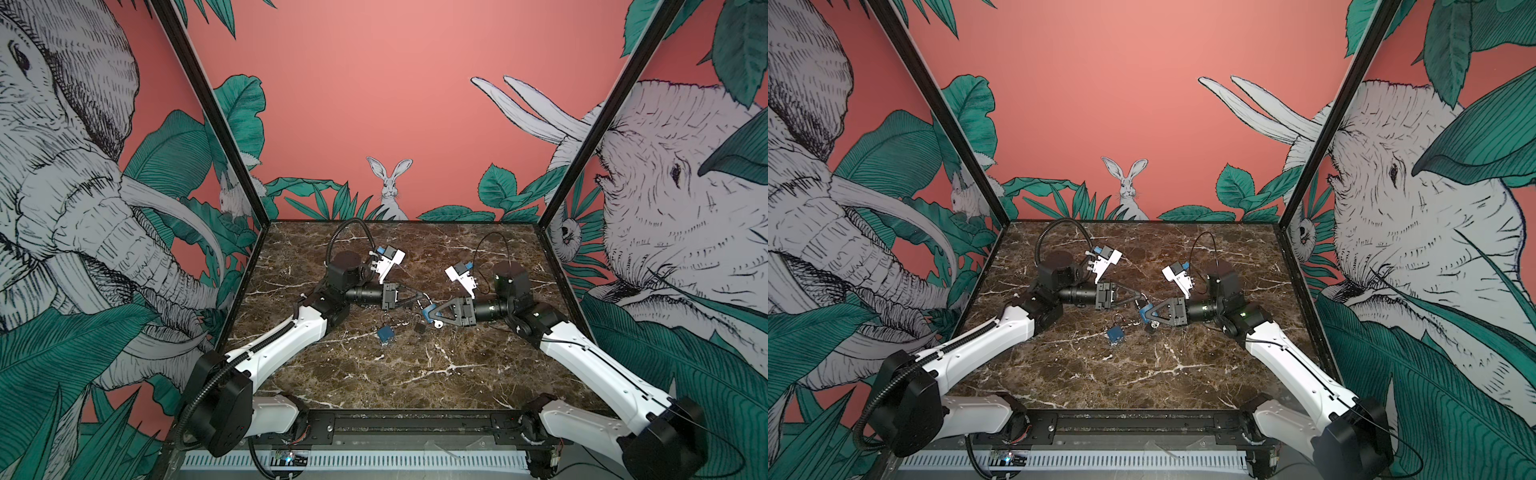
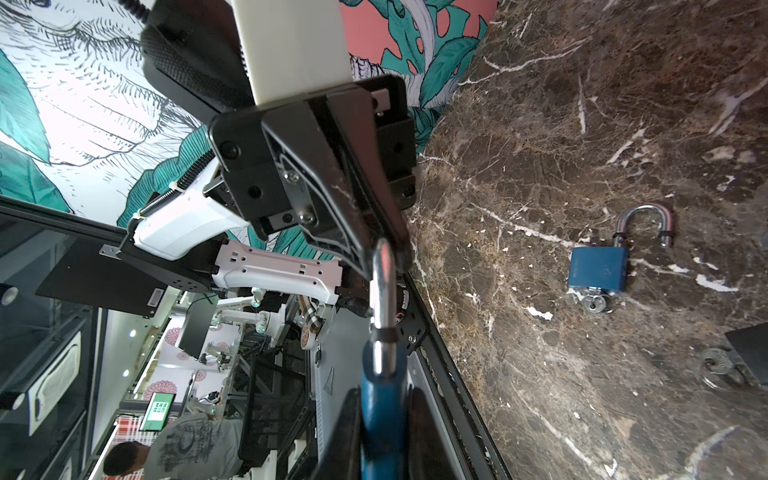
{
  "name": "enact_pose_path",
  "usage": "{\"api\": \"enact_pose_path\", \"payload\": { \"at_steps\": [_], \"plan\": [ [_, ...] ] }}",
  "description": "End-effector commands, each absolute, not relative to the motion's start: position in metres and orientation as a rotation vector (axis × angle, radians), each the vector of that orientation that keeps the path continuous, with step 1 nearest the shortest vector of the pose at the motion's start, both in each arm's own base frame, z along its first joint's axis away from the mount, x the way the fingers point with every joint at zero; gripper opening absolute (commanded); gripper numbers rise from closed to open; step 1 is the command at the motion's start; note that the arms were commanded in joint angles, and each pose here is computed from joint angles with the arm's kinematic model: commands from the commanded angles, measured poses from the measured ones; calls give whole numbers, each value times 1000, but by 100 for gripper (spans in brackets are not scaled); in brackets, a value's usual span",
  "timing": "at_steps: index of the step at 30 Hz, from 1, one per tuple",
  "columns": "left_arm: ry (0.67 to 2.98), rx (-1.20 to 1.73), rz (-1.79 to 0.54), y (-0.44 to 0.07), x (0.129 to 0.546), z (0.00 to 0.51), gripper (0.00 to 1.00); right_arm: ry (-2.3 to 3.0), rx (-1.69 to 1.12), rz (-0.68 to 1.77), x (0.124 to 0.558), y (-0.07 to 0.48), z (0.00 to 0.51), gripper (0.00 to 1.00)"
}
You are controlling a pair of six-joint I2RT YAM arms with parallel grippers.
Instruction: Lock with the key
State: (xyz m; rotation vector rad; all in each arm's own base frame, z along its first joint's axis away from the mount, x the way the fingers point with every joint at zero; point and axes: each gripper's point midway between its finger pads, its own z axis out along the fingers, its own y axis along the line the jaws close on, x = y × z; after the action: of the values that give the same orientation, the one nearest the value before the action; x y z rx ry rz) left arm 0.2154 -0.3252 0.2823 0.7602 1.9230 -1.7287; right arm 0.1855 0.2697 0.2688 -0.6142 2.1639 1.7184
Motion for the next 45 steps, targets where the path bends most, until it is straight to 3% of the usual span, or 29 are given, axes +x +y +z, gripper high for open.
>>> {"api": "enact_pose_path", "payload": {
  "at_steps": [1,22,45],
  "plan": [
    [1981,755,-1722,-327,214,260,0,1907,-745,1749,180,272,321,0],
    [2015,800,-1842,-327,173,255,0,1879,-620,1691,211,278,321,0],
    [2012,874,-1921,-338,132,247,0,1853,-490,1645,277,279,310,0]
  ]
}}
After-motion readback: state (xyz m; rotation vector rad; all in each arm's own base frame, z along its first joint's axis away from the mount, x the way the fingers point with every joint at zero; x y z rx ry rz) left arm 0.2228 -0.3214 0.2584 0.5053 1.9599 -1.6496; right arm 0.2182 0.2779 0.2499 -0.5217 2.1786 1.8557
